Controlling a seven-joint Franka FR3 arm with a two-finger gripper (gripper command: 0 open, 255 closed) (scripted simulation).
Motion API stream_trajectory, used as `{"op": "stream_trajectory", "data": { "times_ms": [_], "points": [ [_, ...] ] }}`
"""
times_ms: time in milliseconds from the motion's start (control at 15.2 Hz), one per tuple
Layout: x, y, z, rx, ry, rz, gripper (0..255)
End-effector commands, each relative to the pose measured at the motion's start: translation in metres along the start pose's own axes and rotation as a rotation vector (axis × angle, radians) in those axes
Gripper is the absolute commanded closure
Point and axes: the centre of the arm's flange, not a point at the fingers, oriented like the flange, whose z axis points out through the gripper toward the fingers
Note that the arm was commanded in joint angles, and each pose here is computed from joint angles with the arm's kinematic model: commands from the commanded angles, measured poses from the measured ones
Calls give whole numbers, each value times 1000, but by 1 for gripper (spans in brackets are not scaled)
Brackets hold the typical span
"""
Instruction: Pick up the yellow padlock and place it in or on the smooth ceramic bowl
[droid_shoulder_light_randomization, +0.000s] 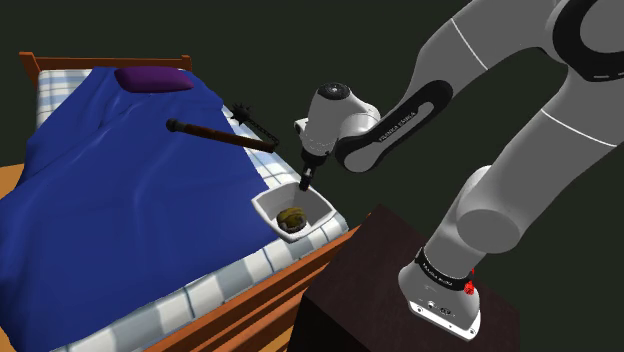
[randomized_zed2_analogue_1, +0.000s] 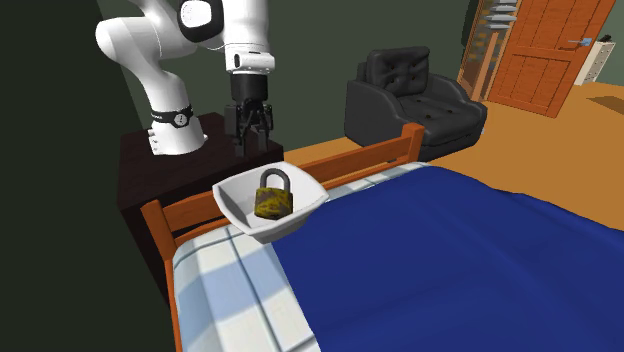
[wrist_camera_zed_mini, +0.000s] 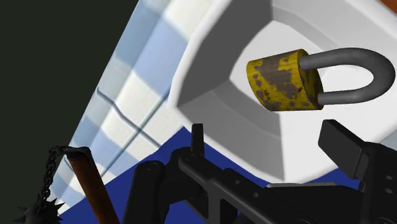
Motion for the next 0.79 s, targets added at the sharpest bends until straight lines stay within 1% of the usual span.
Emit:
{"op": "stream_trajectory", "data": {
  "times_ms": [0, 264, 726],
  "points": [
    [0, 0, 0, 0, 0, 0, 0],
    [0, 0, -50, 0, 0, 0, 0],
    [0, 0, -50, 0, 0, 0, 0]
  ]
}}
